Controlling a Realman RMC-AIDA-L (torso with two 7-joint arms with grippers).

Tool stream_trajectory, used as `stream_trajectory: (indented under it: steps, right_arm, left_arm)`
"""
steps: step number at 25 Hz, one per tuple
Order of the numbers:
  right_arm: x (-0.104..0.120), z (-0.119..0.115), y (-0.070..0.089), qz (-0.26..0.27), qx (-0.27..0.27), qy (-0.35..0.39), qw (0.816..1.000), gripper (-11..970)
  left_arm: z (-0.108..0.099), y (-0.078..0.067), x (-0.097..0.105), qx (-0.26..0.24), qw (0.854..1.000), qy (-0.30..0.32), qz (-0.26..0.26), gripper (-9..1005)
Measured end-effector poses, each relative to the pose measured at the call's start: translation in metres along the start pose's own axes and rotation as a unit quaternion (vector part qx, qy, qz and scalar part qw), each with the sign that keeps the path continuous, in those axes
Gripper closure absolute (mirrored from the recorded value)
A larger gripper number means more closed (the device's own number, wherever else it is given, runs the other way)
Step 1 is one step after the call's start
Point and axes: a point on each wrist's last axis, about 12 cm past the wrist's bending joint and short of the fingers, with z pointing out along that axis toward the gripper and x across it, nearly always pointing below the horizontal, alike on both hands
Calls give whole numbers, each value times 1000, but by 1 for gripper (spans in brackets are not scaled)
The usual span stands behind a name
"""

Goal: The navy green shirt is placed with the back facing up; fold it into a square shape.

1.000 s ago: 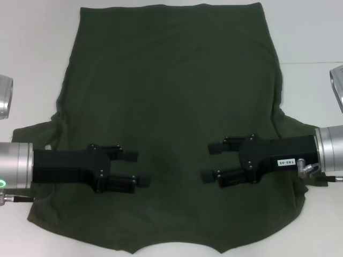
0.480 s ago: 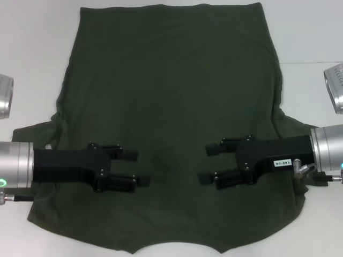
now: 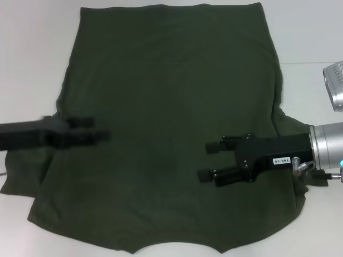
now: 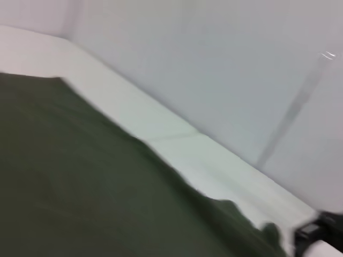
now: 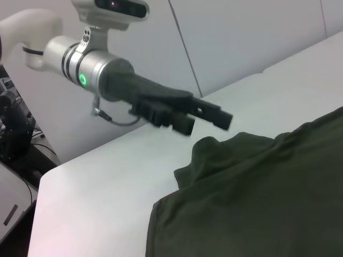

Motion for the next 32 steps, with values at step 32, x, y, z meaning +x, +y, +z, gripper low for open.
stream_trajectory:
  steps: [32]
  right_arm:
    - [-11, 1, -4, -12, 0, 15, 1000, 29]
  left_arm:
    - [-82, 47, 31, -256, 936, 21, -242, 122]
